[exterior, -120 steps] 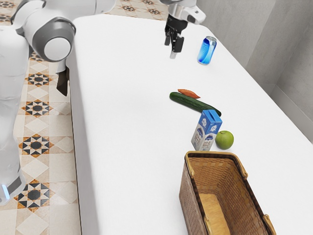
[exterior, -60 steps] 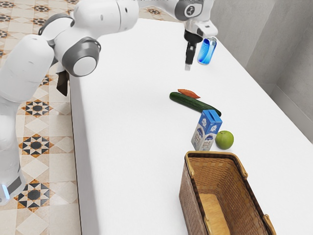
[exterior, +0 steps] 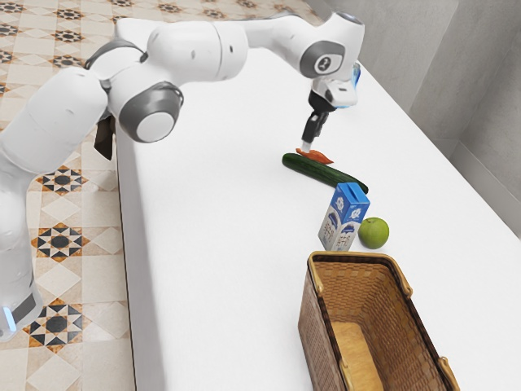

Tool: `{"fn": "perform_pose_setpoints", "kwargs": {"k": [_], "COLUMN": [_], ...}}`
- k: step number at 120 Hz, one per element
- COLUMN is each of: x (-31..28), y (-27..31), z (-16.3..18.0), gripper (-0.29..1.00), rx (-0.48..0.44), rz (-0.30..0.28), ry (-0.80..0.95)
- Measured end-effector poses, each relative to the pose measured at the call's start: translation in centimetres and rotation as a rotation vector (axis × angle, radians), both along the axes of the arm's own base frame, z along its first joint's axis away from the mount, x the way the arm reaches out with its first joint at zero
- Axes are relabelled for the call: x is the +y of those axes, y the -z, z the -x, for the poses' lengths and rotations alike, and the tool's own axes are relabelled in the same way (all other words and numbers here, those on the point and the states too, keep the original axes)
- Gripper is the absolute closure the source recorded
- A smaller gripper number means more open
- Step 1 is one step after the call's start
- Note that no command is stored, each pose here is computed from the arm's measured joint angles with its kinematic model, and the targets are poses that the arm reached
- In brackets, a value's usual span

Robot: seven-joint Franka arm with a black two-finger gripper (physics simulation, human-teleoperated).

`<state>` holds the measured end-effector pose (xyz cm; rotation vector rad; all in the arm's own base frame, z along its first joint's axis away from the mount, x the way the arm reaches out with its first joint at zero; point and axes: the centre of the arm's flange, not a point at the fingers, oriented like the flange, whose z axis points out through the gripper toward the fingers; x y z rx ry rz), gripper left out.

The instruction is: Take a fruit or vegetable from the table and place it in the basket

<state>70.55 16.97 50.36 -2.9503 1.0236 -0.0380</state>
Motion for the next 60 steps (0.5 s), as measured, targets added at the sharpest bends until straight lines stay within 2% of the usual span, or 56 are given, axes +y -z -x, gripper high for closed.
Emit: {"fn": "perform_pose_setpoints", "kwargs": {"k": [60], "x": [0.9], "y": [4.1], "z": [-1.5], "gripper": [0.0], "rx": [-0.002], "rz": [-0.013], "ry": [0.112]}}
